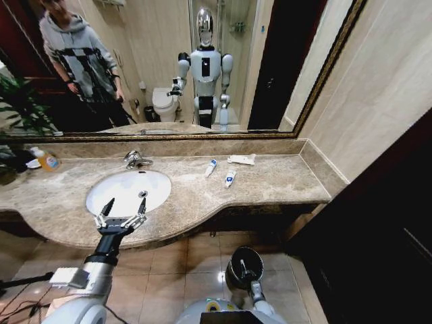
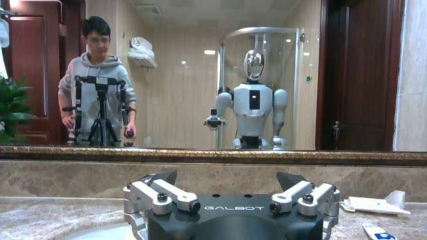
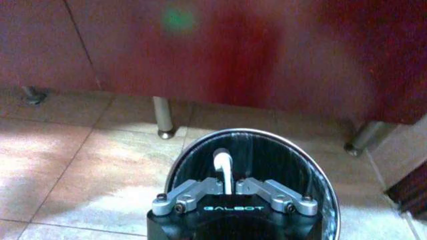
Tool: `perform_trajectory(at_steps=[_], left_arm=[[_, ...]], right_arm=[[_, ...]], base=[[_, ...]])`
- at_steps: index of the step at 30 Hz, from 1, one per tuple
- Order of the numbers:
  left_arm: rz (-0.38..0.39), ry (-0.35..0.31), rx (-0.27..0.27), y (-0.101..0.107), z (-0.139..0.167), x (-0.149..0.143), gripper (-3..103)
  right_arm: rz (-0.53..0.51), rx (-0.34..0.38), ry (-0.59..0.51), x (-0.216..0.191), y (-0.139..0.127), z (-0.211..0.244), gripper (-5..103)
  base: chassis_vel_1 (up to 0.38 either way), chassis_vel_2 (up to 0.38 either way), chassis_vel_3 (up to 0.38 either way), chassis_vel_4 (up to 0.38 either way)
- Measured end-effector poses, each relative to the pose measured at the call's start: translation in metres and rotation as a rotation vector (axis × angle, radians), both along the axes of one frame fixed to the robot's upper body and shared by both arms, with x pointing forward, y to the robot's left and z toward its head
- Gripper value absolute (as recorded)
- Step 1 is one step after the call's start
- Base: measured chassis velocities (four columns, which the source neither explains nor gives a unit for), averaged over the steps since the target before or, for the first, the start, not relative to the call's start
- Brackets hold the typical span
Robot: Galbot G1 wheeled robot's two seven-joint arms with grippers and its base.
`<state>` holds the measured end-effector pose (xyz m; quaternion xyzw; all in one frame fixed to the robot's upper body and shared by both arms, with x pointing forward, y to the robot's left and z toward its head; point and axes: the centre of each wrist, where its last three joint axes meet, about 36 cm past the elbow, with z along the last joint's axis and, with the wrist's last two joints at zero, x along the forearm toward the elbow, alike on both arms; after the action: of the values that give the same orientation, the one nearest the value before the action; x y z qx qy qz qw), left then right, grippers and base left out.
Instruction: Pick up the trash from the sink and place it in the trash bin.
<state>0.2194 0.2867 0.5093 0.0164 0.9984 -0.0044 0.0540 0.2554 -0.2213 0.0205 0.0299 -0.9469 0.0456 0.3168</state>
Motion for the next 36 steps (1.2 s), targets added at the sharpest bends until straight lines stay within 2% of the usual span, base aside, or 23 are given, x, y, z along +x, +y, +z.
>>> perform_trajectory(at_steps=[2,3,7,8,10,11,14,16,19,21,22,24,26,30,36], left_arm=[[0.000,0.000,0.000,0.000,0.000,0.000,100],[0.000,0.000,0.000,0.000,0.000,0.000,100],[0.000,0.000,0.000,0.000,0.000,0.000,100],[0.000,0.000,0.000,0.000,0.000,0.000,100],[0.000,0.000,0.000,0.000,0.000,0.000,100],[0.000,0.000,0.000,0.000,0.000,0.000,100],[0.000,0.000,0.000,0.000,0.000,0.000,100],[0.000,0.000,0.000,0.000,0.000,0.000,100],[0.000,0.000,0.000,0.000,0.000,0.000,100],[0.000,0.000,0.000,0.000,0.000,0.000,100],[0.000,0.000,0.000,0.000,0.000,0.000,100],[0.000,0.000,0.000,0.000,0.000,0.000,100],[0.000,0.000,0.000,0.000,0.000,0.000,100],[0.000,0.000,0.000,0.000,0.000,0.000,100],[0.000,0.000,0.000,0.000,0.000,0.000,100]], right_arm=[[-0.007,0.002,0.008,0.003,-0.002,0.001,9],[-0.007,0.002,0.008,0.003,-0.002,0.001,9],[0.003,0.001,0.012,0.003,-0.008,0.002,30],[0.003,0.001,0.012,0.003,-0.008,0.002,30],[0.011,-0.001,0.009,0.002,-0.009,0.002,41],[0.011,-0.001,0.009,0.002,-0.009,0.002,41],[0.020,-0.001,-0.002,-0.002,-0.009,0.002,57],[0.021,0.000,-0.004,-0.003,-0.008,0.002,57],[0.026,0.004,-0.012,-0.007,-0.006,0.002,74],[0.026,0.004,-0.013,-0.008,-0.005,0.002,74],[0.027,0.005,-0.017,-0.009,-0.005,0.003,85],[0.027,0.006,-0.019,-0.009,-0.005,0.003,85],[0.027,0.005,-0.022,-0.011,-0.005,0.003,95],[0.026,0.004,-0.024,-0.015,-0.006,0.004,102],[0.025,0.003,-0.030,-0.021,-0.006,0.005,99]], base=[[0.000,0.000,0.000,0.000],[0.000,0.000,0.000,0.000],[0.000,0.000,0.000,0.000],[0.000,0.000,0.000,0.000],[0.000,0.000,0.000,0.000],[0.000,0.000,0.000,0.000],[0.000,0.000,0.000,0.000],[0.000,0.000,0.000,0.000],[0.000,0.000,0.000,0.000],[0.000,0.000,0.000,0.000],[0.000,0.000,0.000,0.000],[0.000,0.000,0.000,0.000],[0.000,0.000,0.000,0.000],[0.000,0.000,0.000,0.000],[0.000,0.000,0.000,0.000]])
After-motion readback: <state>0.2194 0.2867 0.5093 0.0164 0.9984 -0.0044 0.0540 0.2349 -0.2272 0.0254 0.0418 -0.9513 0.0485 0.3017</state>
